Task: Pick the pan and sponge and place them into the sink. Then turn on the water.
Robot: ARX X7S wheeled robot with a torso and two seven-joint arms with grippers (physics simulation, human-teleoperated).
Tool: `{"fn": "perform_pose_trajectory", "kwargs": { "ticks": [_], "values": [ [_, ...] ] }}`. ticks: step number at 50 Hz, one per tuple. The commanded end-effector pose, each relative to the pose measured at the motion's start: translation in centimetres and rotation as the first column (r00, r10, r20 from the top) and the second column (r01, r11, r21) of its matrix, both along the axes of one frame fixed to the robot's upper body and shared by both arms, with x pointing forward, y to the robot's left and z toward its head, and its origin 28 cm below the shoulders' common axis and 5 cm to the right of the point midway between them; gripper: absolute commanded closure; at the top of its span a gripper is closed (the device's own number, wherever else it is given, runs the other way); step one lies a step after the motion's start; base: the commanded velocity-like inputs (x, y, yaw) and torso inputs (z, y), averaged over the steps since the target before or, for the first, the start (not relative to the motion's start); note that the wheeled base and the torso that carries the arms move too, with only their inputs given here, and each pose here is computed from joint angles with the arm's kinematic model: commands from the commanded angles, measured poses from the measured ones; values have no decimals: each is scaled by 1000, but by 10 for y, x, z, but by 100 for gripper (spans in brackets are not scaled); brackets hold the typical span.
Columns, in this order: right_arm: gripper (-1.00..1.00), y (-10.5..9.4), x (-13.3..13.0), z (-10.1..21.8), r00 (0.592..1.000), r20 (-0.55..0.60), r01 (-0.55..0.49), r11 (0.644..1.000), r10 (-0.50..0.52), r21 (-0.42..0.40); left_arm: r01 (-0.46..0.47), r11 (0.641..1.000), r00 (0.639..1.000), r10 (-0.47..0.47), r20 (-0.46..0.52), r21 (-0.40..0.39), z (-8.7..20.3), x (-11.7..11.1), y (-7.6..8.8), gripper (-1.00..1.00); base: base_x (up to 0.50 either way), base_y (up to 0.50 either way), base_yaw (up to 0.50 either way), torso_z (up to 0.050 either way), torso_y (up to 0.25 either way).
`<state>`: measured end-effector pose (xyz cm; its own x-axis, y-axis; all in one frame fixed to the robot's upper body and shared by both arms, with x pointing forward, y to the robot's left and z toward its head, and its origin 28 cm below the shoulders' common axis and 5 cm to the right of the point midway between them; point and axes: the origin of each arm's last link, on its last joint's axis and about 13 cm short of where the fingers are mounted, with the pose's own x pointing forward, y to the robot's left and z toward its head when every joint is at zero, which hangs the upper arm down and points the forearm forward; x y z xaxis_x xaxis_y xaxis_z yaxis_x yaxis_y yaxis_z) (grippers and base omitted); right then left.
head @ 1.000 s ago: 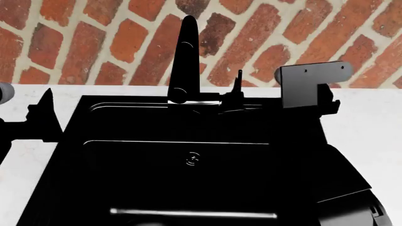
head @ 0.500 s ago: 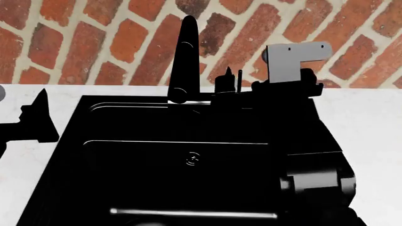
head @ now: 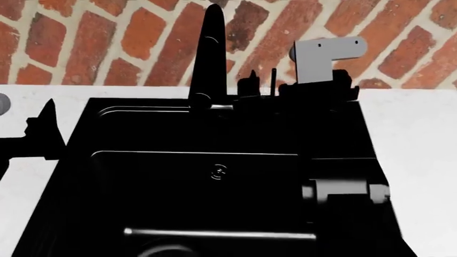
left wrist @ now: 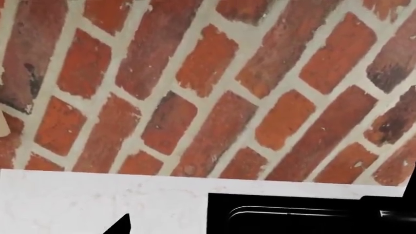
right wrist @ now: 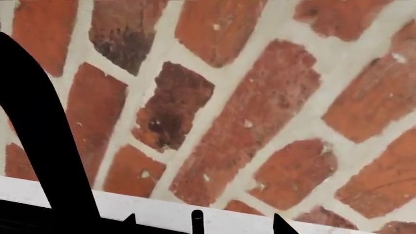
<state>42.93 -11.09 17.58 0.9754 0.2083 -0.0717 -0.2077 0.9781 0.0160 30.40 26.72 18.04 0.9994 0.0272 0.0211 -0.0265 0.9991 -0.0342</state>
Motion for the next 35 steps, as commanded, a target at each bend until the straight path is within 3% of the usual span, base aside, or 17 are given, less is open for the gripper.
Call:
{"fn": "perform_pose_trajectory", "kwargs": {
  "ticks": [1, 15, 28, 32, 33, 35],
  "values": [
    [-100, 3, 2, 5, 1000, 10, 5, 1000, -5, 1, -1, 1000, 1000, 1, 2, 4, 0, 0, 0, -100, 0, 0, 0, 0, -84],
    [-100, 2, 4, 15, 999, 48, 26, 1000, -25, -15, 12, 1000, 999, -11, 33, -14, 14, -8, 5, -100, 0, 0, 0, 0, -39],
    [-100, 2, 4, 16, 999, 40, 22, 1000, -22, 0, 25, 1000, 999, -25, 48, 4, 48, -8, 11, -100, 0, 0, 0, 0, 0],
    [-100, 3, 4, 14, 999, 32, 20, 1000, -20, 11, 52, 999, 997, -51, 51, -6, 50, -10, 10, -100, 0, 0, 0, 0, 0],
    [-100, 3, 4, 13, 999, 33, 25, 1000, -25, 15, 48, 998, 997, -50, 53, 39, 48, -10, 9, -100, 0, 0, 0, 0, 0],
    [-100, 5, 3, 13, 999, 11, 37, 999, -37, 41, 49, 998, 998, -50, 43, 30, 43, -8, 7, -100, 0, 0, 0, 0, 0]
  ]
}}
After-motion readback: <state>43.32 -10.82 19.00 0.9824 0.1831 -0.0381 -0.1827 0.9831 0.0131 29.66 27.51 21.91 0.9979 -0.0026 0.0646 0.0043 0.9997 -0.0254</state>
